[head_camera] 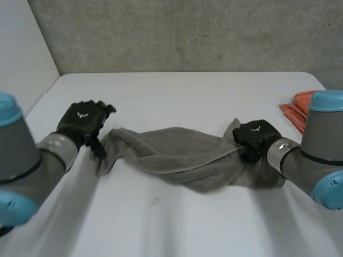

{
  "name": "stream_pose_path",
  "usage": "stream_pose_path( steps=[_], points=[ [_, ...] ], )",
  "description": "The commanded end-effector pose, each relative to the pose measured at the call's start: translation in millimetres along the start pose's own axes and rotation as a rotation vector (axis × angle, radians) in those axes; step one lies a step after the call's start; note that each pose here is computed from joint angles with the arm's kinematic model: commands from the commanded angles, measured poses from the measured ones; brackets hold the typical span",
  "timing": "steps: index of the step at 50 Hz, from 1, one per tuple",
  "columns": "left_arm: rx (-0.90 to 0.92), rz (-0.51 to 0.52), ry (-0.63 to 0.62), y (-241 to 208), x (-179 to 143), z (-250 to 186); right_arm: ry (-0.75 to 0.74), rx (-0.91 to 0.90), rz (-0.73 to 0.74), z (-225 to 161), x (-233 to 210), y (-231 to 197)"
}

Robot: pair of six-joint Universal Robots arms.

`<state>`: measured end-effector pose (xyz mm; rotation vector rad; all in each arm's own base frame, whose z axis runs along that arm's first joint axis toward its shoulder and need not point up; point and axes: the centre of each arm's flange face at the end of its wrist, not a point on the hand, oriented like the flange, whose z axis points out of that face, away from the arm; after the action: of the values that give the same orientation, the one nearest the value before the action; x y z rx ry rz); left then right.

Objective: Fold the laundry.

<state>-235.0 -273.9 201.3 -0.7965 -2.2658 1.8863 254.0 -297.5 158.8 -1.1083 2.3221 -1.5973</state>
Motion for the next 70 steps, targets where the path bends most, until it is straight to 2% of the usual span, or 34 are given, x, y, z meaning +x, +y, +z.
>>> stream_pose_path(
  steps=[1, 6, 9, 15, 35, 51, 64, 66, 70],
  points=[
    [-0.070, -0.022, 0.008, 22, 9, -42, -0.003, -0.011, 0.000, -1, 0, 3],
    [-0.096, -0.063, 0.006, 31, 9, -39, -0.002, -0.016, 0.000, -1, 1, 4],
    [-0.125, -0.124, 0.001, 44, 9, -23, -0.005, -0.022, 0.002, -2, 0, 6],
    [-0.142, -0.173, -0.002, 52, 7, -4, -0.014, -0.036, 0.006, -4, -3, 10],
    [-0.105, -0.160, -0.009, 60, 2, 65, -0.024, -0.046, 0.001, -6, -6, 13],
    [-0.025, 0.014, -0.015, 59, 2, 85, -0.019, -0.049, -0.010, -1, -4, 14],
    [-0.026, 0.134, -0.001, 60, 3, 84, -0.005, -0.034, -0.117, -6, 3, 0],
    [-0.019, 0.152, -0.003, 55, 2, 82, -0.014, -0.048, -0.136, -14, 5, -9],
    [0.062, 0.177, -0.039, 14, -8, 61, 0.002, -0.023, -0.169, -31, 14, -34]
  ],
)
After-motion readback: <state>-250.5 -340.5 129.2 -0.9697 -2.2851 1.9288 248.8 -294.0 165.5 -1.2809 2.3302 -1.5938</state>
